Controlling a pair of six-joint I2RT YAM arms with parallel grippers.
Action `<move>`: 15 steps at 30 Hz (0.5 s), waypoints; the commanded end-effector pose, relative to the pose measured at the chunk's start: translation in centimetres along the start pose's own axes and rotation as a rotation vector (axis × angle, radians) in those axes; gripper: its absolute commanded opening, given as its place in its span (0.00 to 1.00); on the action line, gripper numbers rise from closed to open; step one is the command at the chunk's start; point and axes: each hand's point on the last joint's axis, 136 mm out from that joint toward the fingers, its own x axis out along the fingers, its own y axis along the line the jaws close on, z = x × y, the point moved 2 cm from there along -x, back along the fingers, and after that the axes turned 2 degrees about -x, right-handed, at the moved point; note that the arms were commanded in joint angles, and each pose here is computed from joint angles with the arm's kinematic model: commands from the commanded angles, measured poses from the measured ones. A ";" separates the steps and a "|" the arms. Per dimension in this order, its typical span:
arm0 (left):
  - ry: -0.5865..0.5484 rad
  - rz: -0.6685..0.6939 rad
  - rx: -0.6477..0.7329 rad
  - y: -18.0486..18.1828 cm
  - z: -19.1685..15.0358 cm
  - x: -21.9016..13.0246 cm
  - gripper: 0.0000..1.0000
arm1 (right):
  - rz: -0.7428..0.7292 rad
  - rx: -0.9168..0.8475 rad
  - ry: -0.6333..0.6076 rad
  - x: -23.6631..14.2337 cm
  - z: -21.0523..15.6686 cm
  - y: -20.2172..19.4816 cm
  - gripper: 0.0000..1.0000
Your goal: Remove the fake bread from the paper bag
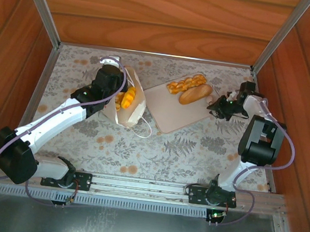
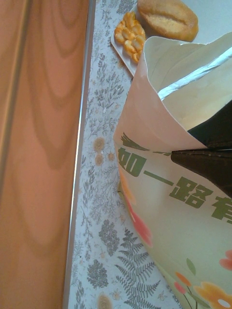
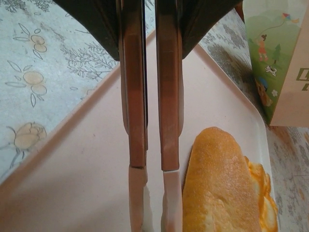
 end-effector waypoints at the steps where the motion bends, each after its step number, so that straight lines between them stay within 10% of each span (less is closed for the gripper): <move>1: -0.040 -0.010 -0.027 0.2 0.9 -0.5 0.00 | 0.053 -0.011 0.012 -0.6 -2.0 1.3 0.30; 15: -0.041 -0.012 -0.031 0.2 0.9 -0.7 0.00 | 0.080 -0.063 0.034 -0.4 -6.2 2.9 0.30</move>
